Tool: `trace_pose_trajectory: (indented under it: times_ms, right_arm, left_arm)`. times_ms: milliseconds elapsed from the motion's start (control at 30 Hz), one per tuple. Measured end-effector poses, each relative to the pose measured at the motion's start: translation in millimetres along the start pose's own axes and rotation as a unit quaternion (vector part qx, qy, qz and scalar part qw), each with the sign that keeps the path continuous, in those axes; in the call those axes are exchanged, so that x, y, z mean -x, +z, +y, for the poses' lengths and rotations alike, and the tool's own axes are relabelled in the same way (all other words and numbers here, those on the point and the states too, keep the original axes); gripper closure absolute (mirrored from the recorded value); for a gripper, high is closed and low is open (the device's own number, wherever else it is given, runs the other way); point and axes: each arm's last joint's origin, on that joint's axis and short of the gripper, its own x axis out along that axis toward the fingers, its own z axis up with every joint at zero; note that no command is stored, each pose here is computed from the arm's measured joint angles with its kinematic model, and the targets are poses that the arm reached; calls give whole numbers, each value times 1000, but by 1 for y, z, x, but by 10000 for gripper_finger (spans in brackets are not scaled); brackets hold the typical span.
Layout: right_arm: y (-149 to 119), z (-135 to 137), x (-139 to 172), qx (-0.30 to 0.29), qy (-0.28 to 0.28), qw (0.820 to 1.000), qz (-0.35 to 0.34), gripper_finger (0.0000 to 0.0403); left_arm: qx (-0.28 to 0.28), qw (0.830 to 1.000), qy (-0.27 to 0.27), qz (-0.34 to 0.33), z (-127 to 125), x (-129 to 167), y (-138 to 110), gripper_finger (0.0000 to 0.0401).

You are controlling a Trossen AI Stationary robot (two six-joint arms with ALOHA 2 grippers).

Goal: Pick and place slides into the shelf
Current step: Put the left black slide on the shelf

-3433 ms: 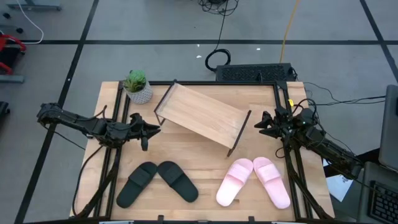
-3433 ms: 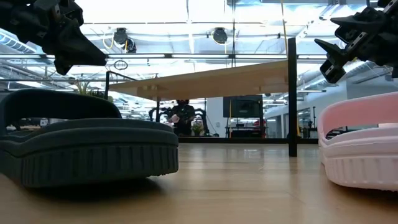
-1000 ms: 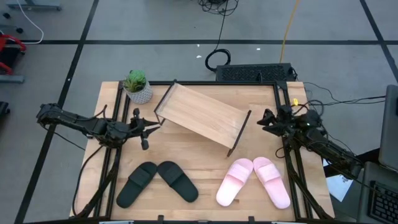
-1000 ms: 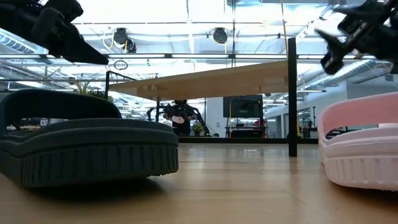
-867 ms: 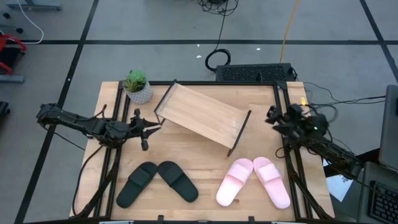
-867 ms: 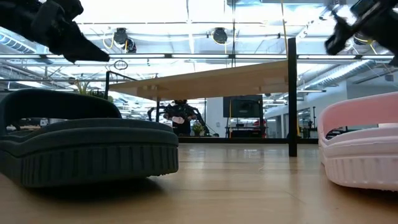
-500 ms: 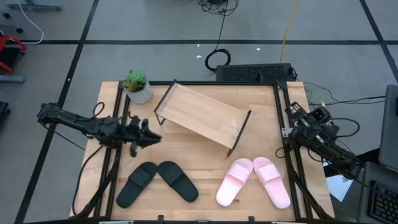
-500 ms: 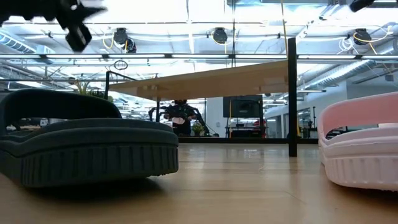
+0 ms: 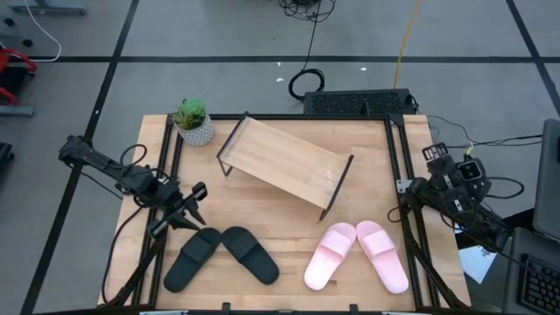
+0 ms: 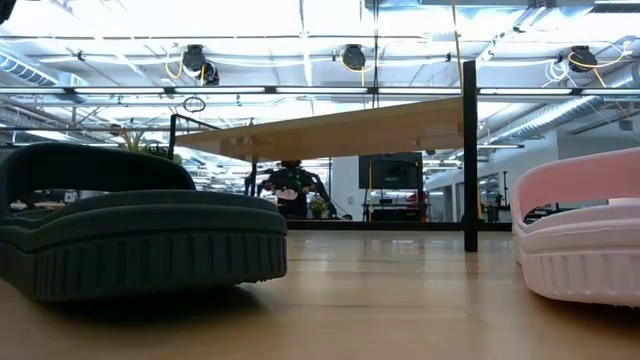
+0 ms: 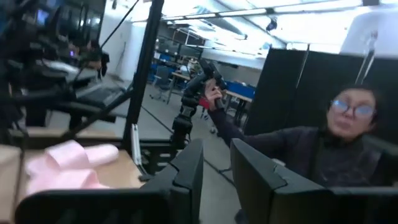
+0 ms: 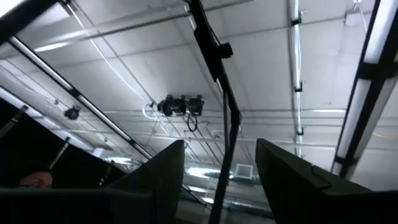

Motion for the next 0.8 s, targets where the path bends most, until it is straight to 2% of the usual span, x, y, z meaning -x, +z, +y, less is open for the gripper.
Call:
trace_pose_trajectory:
  times_ms: [167,367,567,800]
  right_arm:
    - [0,-11,-10,-1,-30,999,30,216]
    - [5,-22,-26,-18,-9,997,68,216]
    - [3,-34,-36,-33,2,994,105,216]
    - [-2,-40,-37,-42,-4,993,112,216]
  left_arm:
    - [-31,1000,0,0,0,0,0,320]
    - [-37,999,36,-9,2,0,1,320]
    - [-116,992,56,-10,3,0,1,320]
    - [-130,989,59,-24,3,0,4,320]
